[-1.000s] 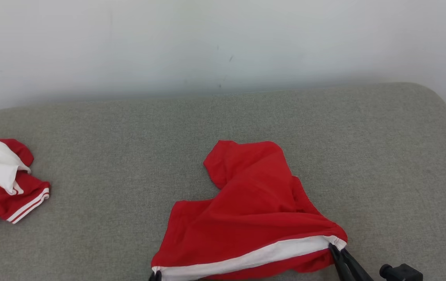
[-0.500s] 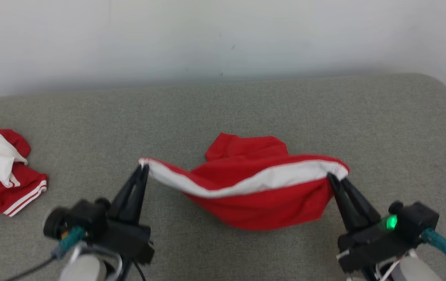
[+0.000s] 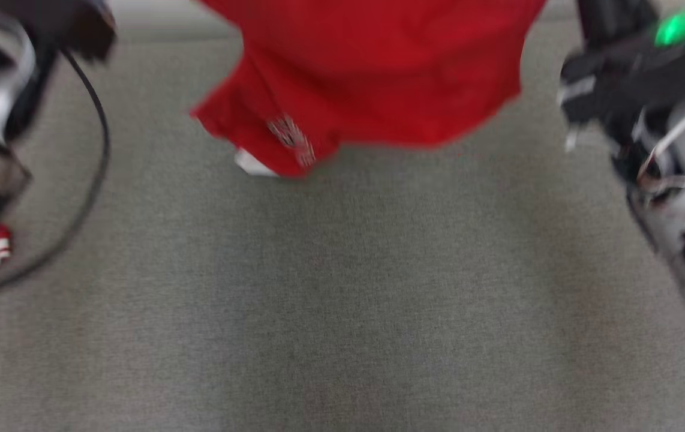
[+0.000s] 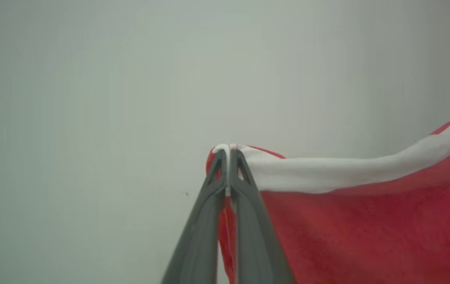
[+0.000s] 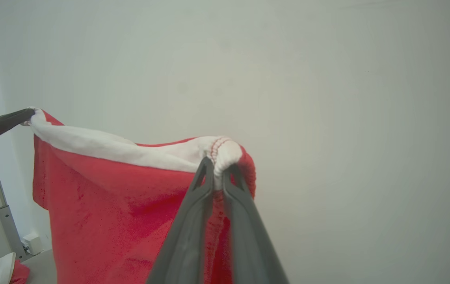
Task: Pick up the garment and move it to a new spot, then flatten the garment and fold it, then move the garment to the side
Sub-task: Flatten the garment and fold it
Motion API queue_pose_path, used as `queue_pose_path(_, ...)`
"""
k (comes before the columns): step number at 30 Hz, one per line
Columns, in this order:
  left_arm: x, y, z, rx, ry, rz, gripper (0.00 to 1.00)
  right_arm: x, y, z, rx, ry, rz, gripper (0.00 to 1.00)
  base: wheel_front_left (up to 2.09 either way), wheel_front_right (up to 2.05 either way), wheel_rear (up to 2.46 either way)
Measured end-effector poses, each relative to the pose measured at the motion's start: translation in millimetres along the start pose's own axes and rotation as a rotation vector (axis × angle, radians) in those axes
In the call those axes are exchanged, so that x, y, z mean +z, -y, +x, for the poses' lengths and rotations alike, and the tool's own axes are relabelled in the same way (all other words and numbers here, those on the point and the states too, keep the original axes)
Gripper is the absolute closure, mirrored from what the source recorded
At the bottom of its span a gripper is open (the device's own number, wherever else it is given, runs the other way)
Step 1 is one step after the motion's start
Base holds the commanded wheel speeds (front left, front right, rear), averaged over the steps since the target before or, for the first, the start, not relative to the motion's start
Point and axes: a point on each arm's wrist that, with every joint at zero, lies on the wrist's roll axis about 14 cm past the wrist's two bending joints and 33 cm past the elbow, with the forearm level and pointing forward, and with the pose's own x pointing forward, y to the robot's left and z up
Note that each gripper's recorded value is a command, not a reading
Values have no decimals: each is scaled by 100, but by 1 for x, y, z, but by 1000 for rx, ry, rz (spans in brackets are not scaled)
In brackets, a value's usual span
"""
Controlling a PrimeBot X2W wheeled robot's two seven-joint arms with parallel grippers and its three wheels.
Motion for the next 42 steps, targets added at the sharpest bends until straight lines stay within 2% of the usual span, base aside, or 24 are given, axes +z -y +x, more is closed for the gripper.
queue_pose_path(4, 11, -21, 39, 9, 25, 3, 100, 8, 13, 44, 12, 1, -9, 100, 0, 0, 0)
queue_pose_path(5, 9, -27, 54, 4, 20, 38, 100, 12, 21, 63, 7, 4, -9, 100, 0, 0, 0)
queue_pose_path(9, 4, -40, 79, 11, 25, 61, 100, 14, 39, 90, -11, 7, -25, 100, 0, 0, 0)
queue_pose_path(13, -5, -51, 98, 26, 30, 52, 100, 11, 55, 110, -30, 0, -42, 100, 0, 0, 0)
queue_pose_path(20, -42, -51, 116, 16, 14, 23, 100, -10, 79, 127, -63, -34, -71, 100, 0, 0, 0)
queue_pose_path(26, -70, -53, 115, 18, -12, 1, 100, -32, 81, 127, -61, -55, -64, 100, 0, 0, 0)
queue_pose_path(33, -67, -49, 106, 17, 27, -59, 100, -42, 78, 111, -49, -80, -56, 100, 0, 0, 0)
queue_pose_path(38, -81, -42, 80, 22, 12, -135, 100, -55, 67, 83, -36, -116, -6, 100, 0, 0, 0)
queue_pose_path(42, -83, -35, 52, 50, 15, -210, 100, -67, 56, 45, -30, -161, 48, 100, 0, 0, 0)
